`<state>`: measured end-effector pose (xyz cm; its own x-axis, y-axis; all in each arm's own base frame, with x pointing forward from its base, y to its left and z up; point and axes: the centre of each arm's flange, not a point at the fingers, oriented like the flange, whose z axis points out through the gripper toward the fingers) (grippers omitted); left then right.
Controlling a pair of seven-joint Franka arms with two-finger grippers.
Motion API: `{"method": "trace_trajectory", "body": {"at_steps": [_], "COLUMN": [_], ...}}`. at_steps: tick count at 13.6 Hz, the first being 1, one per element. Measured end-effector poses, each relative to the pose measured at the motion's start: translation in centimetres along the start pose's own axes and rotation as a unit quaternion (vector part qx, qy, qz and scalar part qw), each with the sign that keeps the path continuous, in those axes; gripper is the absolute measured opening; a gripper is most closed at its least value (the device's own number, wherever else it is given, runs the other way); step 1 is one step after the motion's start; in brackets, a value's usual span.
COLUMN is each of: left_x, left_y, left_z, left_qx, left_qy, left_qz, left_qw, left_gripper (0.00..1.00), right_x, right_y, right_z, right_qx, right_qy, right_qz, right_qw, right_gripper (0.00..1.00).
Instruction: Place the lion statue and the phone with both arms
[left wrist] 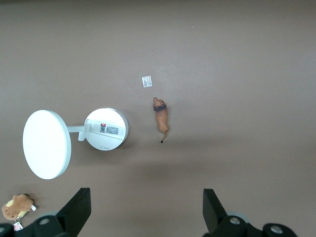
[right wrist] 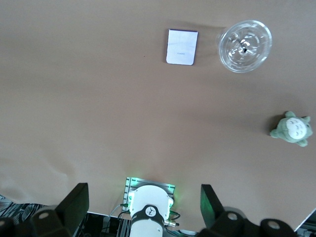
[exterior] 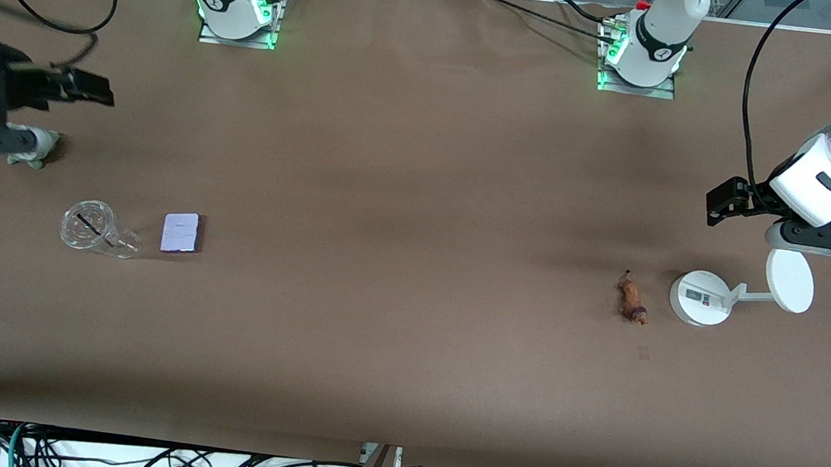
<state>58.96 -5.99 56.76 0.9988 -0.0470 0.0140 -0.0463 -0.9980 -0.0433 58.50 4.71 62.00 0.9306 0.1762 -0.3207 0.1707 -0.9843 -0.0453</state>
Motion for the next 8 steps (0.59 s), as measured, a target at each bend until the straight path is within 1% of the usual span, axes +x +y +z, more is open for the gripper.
{"method": "trace_trajectory", "body": {"at_steps": [1,2,8], "left_x": [0.0,0.0,0.0], "left_y": [0.0,0.0,0.0], "left_z": [0.0,0.0,0.0], "left_qx": [0.0,0.0,0.0], "left_qy": [0.0,0.0,0.0], "left_qz": [0.0,0.0,0.0], "left_qw": [1.0,1.0,1.0], "left_gripper": [1.0,1.0,1.0], "right_x": [-0.4,-0.4,0.9], "right_y": [-0.1,0.0,1.0], "right_z": [-0.8,-0.9,0.2], "right_qx": [-0.002,-0.002,-0.003], "right_qy": [0.009,0.011,0.004], "right_qz": [0.0,0.0,0.01], "right_qw": [1.0,1.0,1.0], "right_gripper": [1.0,1.0,1.0]}}
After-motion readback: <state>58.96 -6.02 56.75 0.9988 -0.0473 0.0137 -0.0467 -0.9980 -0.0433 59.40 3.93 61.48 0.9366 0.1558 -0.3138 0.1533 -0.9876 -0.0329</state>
